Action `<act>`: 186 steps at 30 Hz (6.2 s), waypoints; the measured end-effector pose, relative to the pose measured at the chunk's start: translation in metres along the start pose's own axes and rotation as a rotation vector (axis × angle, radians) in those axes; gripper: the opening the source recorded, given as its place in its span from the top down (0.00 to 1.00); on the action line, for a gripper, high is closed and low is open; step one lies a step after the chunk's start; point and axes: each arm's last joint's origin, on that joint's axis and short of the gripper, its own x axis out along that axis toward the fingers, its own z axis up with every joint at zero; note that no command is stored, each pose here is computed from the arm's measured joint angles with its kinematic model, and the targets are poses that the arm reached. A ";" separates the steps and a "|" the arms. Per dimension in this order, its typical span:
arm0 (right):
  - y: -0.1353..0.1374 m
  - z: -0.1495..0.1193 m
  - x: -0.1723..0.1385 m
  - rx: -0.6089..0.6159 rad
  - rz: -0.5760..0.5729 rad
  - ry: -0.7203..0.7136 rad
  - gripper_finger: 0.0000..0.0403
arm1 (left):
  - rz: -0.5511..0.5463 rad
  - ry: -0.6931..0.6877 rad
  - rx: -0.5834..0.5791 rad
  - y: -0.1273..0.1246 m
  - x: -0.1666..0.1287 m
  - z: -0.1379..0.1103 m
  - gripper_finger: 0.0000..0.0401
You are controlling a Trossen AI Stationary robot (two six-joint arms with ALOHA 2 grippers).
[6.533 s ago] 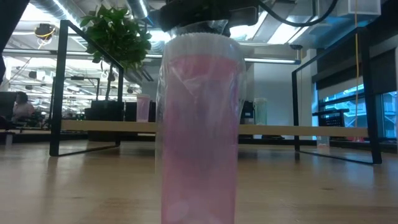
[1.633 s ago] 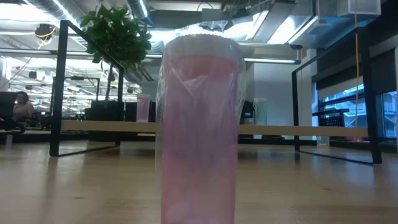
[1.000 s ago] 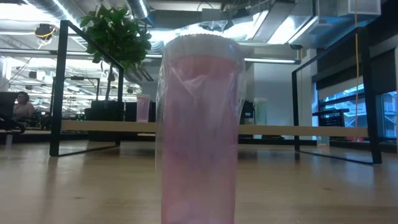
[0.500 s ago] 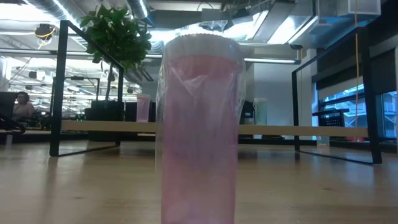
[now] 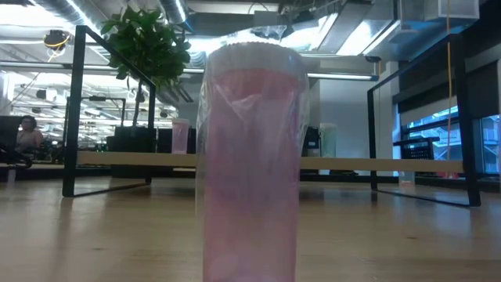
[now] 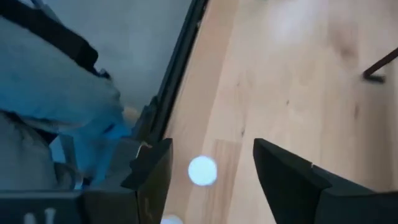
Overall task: Pick and place medicine bottles onto shelf by color
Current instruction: Put the left pink pill bottle on the shelf aligned with the other pink pill bottles
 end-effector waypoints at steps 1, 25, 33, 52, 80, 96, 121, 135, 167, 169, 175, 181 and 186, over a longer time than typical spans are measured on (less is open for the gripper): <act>0.000 -0.002 0.003 -0.003 0.007 0.013 0.44 | 0.000 0.000 0.004 0.000 0.000 0.000 0.22; 0.003 -0.026 0.046 -0.068 -0.010 0.130 0.44 | -0.100 -0.076 0.129 -0.012 -0.001 0.005 0.22; 0.006 -0.028 0.051 -0.075 -0.006 0.124 0.44 | -0.161 -0.112 0.196 -0.019 -0.002 0.008 0.22; 0.010 -0.033 0.060 -0.151 0.006 0.115 0.44 | -0.163 -0.111 0.196 -0.020 -0.002 0.008 0.22; -0.001 -0.050 0.085 -0.145 -0.013 0.135 0.44 | -0.163 -0.111 0.195 -0.020 -0.002 0.008 0.22; -0.001 -0.049 0.086 -0.159 -0.008 0.126 0.57 | -0.163 -0.111 0.195 -0.020 -0.002 0.008 0.22; -0.028 -0.037 0.091 -0.069 -0.039 0.083 0.72 | -0.163 -0.110 0.196 -0.020 -0.002 0.008 0.22; -0.079 0.018 0.061 0.010 -0.082 0.092 0.71 | -0.163 -0.110 0.196 -0.020 -0.002 0.008 0.22; -0.222 0.052 0.047 0.034 -0.223 0.061 0.70 | -0.147 -0.134 0.184 -0.019 -0.002 0.009 0.22; -0.226 0.050 0.052 0.038 -0.227 0.063 0.70 | -0.130 -0.159 0.182 -0.018 -0.002 0.010 0.22; -0.234 0.045 0.060 0.051 -0.236 0.084 0.70 | -0.067 -0.228 0.177 -0.015 -0.001 0.012 0.22; -0.240 0.041 0.064 0.061 -0.242 0.102 0.70 | -0.036 -0.224 0.154 -0.011 0.000 0.012 0.22; -0.241 0.040 0.065 0.062 -0.243 0.110 0.70 | -0.038 -0.219 0.154 -0.011 0.000 0.012 0.22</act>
